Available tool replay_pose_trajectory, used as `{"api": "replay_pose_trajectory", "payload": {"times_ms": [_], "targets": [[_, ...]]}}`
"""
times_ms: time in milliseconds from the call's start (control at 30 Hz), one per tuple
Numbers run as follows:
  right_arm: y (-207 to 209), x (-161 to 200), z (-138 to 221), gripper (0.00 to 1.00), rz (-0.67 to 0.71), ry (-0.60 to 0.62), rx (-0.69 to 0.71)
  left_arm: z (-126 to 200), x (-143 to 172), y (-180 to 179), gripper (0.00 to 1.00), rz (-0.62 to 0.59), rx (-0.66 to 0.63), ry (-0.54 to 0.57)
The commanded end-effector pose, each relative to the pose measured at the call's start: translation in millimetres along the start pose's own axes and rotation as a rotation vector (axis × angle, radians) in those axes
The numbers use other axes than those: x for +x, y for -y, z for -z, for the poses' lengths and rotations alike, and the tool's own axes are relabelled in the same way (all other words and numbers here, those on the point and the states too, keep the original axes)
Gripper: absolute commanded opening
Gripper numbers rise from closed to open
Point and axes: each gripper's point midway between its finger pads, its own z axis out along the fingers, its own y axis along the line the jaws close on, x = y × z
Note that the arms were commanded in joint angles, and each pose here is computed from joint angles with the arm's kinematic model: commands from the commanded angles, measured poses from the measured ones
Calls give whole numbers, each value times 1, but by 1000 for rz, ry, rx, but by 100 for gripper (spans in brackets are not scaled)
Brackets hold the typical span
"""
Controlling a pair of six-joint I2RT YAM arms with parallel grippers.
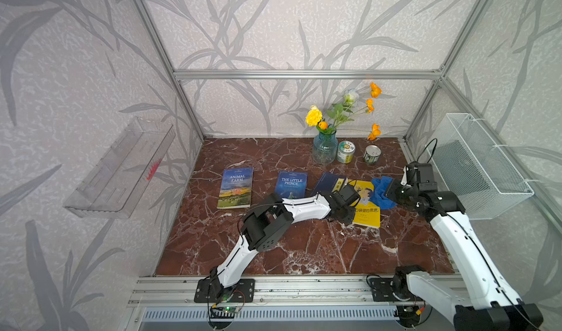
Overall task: Wipe the cover of the book
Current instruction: Adjust the cleaning item on the book, then pick up the cleaning item from the book.
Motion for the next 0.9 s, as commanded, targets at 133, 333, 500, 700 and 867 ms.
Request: {"api": "replay_pose_trajectory", "payload": {"times_ms": [133,333,500,700,867], "targets": [[16,43,-63,3,-1,-185,53,-3,17,-15,34,4,-57,-65],[48,67,-105,28,74,-329,222,-6,19,-18,33,32,-59,-72],[54,77,-118,56,116,-395,249,-3,16,-21,33,49,-61,-60],[54,74,-124,68,132,-389,254,0,14,-24,33,49,-72,-45],[48,64,-132,67,132,-367,256,-1,14,-24,32,49,-74,-46]]}}
